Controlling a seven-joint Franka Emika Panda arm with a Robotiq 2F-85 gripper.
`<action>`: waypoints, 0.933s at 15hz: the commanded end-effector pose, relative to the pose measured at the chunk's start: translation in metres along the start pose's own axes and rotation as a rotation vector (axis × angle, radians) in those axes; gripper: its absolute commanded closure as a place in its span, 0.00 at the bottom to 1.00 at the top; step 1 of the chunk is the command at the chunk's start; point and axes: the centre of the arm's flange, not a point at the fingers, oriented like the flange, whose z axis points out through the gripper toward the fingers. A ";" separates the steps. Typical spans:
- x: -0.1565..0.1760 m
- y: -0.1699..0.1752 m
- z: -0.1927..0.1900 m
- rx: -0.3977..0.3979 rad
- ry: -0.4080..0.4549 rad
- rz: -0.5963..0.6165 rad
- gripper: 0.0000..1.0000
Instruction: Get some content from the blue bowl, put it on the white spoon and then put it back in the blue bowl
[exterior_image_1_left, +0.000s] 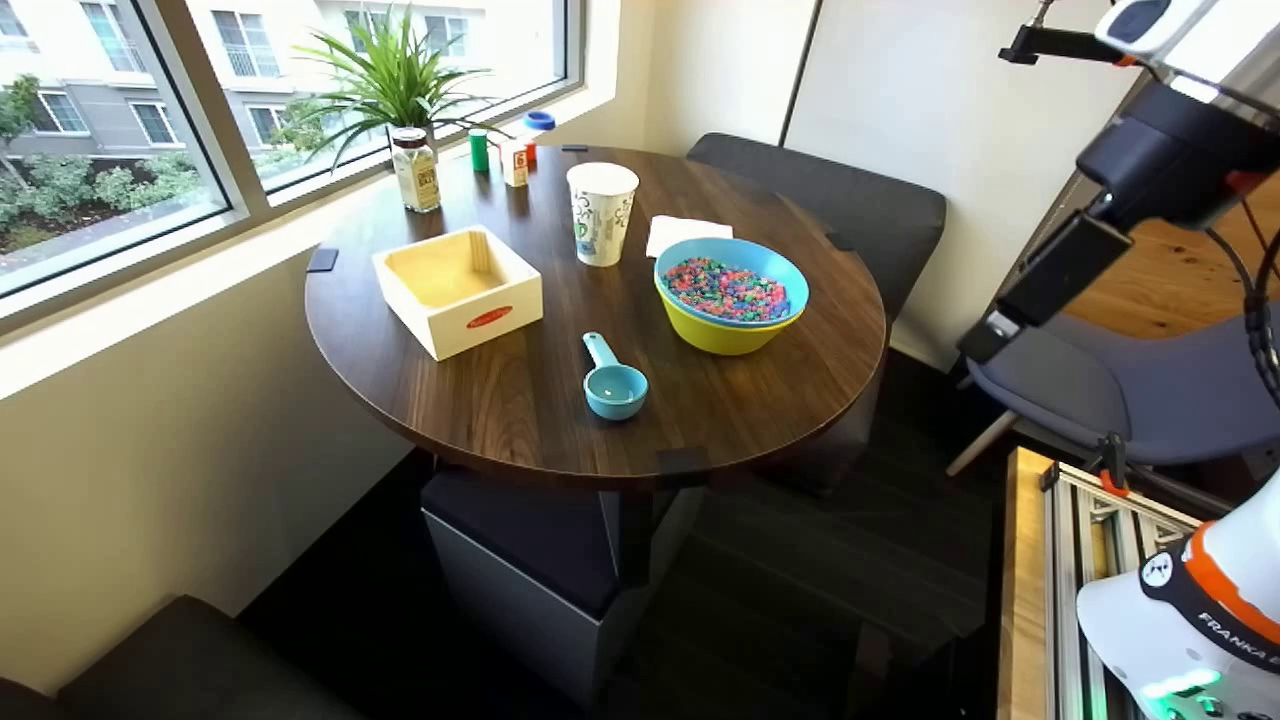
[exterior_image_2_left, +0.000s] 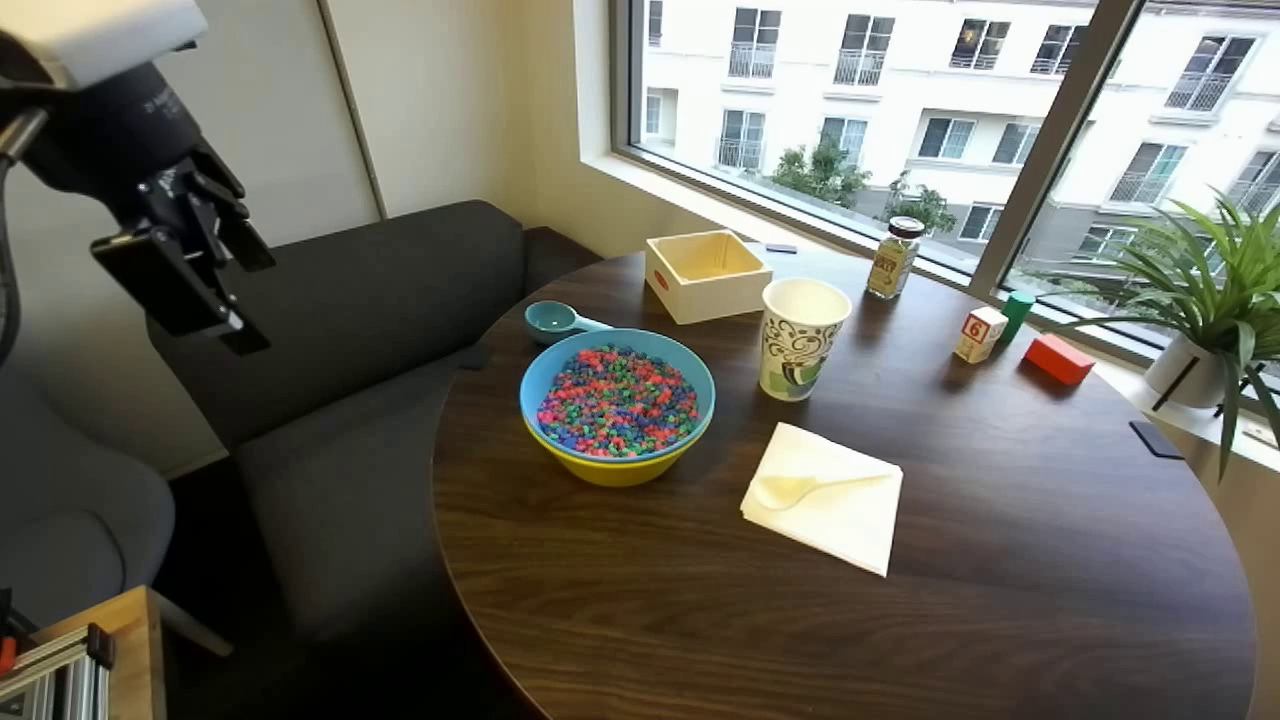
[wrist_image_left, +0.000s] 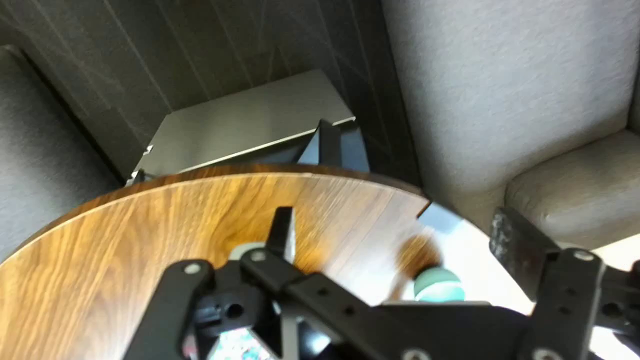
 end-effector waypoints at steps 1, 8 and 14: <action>0.043 0.039 -0.022 -0.082 0.133 -0.009 0.00; 0.076 0.069 -0.013 -0.108 0.222 -0.014 0.00; 0.080 0.069 -0.012 -0.106 0.224 -0.014 0.00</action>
